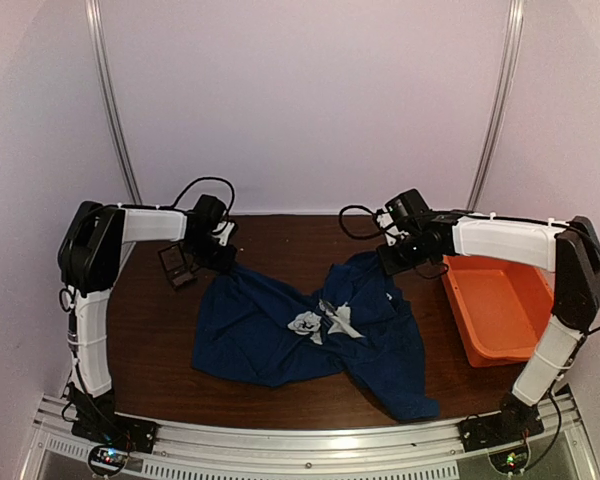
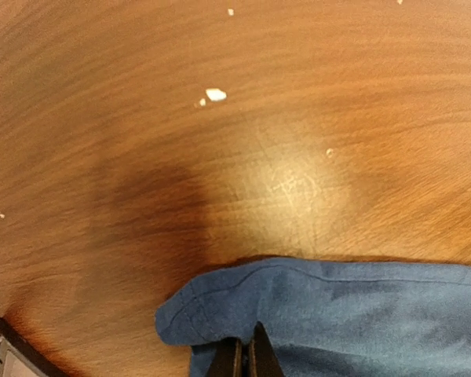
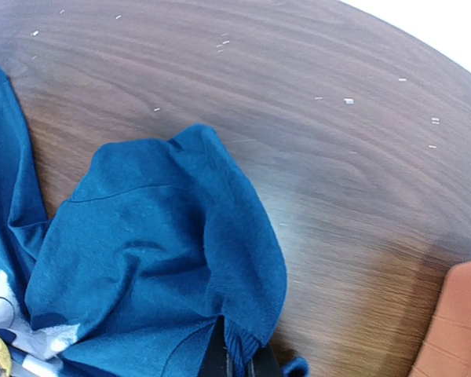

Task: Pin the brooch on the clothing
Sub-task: Pick up the clothing with brooches from the center of the board, then flatten out the clothing with brooches at the center of the board.

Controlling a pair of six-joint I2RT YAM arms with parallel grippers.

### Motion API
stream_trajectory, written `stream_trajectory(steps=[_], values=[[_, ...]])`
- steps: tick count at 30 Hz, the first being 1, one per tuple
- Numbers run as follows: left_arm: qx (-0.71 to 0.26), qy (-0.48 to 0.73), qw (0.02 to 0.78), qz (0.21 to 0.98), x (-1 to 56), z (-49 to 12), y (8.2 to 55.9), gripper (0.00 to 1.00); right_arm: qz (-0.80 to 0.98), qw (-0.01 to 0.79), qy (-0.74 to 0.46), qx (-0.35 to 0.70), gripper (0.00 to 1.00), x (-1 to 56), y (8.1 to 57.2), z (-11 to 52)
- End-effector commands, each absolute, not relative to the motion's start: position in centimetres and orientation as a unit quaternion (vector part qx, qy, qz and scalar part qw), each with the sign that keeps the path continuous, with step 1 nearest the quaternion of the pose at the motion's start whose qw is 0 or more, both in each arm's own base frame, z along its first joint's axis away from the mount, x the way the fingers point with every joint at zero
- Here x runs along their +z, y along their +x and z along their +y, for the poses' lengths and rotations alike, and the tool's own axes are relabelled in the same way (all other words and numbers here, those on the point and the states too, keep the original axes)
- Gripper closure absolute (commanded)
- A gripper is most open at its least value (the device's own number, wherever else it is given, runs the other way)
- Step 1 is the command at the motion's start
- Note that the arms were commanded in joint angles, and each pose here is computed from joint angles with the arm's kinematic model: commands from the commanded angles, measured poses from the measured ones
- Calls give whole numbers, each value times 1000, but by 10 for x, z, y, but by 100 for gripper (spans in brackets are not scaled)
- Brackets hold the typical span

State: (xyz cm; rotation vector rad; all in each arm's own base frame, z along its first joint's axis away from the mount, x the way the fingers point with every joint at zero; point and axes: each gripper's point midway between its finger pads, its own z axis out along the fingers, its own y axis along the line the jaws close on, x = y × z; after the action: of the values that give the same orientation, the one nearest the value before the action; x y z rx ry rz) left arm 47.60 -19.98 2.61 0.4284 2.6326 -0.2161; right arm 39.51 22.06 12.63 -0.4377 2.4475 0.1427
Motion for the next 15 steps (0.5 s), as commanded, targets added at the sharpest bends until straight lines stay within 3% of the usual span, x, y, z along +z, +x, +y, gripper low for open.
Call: stream_trajectory(steps=[1, 15], values=[[-95, 133, 310, 937, 91, -199, 488, 100, 928, 345, -140, 5, 100, 142, 397, 188], [-136, 115, 460, 870, 224, -193, 473, 100, 887, 448, -111, 27, 100, 207, 405, 169]])
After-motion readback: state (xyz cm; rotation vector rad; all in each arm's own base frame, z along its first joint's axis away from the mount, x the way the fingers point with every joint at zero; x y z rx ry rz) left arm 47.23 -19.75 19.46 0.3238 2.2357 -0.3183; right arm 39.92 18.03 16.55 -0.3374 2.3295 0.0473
